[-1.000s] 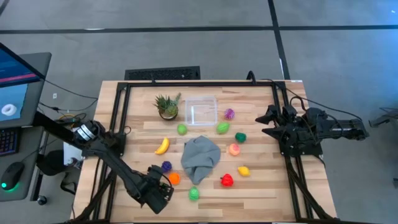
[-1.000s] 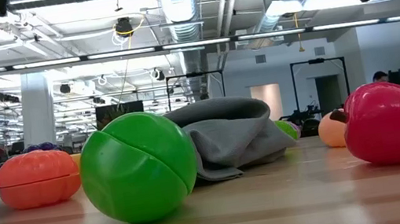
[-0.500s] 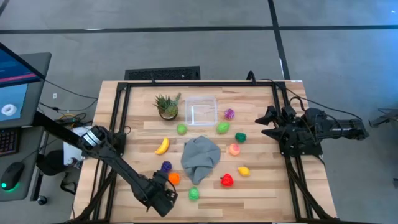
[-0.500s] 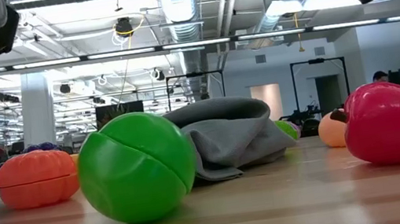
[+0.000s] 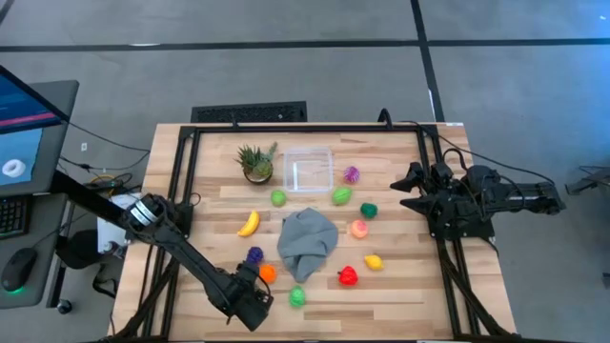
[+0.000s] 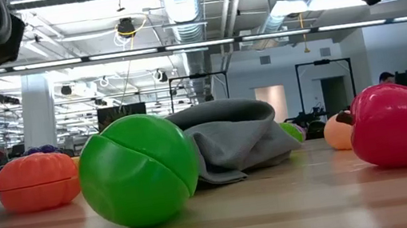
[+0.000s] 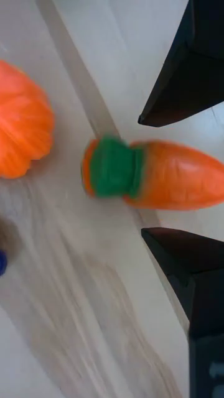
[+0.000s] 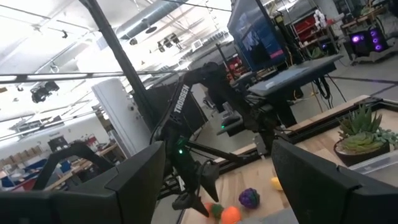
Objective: Pick and placing Produce into tupperware
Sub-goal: Put the orange carrot into the transparent container
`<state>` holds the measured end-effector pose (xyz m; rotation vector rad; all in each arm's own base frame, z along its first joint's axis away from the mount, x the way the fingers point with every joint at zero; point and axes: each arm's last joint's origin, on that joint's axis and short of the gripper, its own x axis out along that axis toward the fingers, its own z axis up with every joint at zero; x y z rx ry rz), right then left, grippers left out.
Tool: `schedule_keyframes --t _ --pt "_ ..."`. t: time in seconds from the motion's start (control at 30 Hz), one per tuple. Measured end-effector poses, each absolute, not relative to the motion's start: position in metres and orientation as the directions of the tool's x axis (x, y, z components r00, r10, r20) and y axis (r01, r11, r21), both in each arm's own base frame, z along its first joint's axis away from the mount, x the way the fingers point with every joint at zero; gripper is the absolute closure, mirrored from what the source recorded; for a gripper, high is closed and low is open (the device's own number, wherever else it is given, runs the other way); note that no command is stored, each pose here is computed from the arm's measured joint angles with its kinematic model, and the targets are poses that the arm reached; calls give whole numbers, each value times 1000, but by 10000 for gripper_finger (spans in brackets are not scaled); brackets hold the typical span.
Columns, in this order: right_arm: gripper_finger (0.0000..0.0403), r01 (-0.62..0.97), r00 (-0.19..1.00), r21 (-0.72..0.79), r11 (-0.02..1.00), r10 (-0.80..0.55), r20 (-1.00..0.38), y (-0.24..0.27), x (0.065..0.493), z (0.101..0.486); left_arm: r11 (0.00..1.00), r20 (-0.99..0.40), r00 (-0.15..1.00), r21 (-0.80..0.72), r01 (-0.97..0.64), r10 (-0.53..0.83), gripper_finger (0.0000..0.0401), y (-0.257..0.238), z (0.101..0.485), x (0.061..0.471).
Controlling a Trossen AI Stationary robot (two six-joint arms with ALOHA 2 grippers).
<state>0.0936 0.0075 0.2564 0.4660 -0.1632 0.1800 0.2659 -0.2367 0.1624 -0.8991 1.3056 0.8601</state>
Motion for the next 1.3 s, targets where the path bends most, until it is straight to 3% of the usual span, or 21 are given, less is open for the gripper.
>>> schedule_keyframes --t 0.37,0.73,1.1,1.3 --pt "85 -209 972 448 869 135 193 7 94 256 425 -997 69 -77 -902 -33 136 -244 145 274" --pt "85 -209 973 455 866 135 190 7 94 256 563 -997 22 -63 -824 -80 136 -246 145 272" --pt "85 -211 972 471 856 135 190 8 94 256 546 -998 38 -58 -836 -47 136 -244 145 272" --pt "85 -211 972 472 856 135 190 8 94 256 525 -998 56 -60 -849 -24 171 -244 145 273"
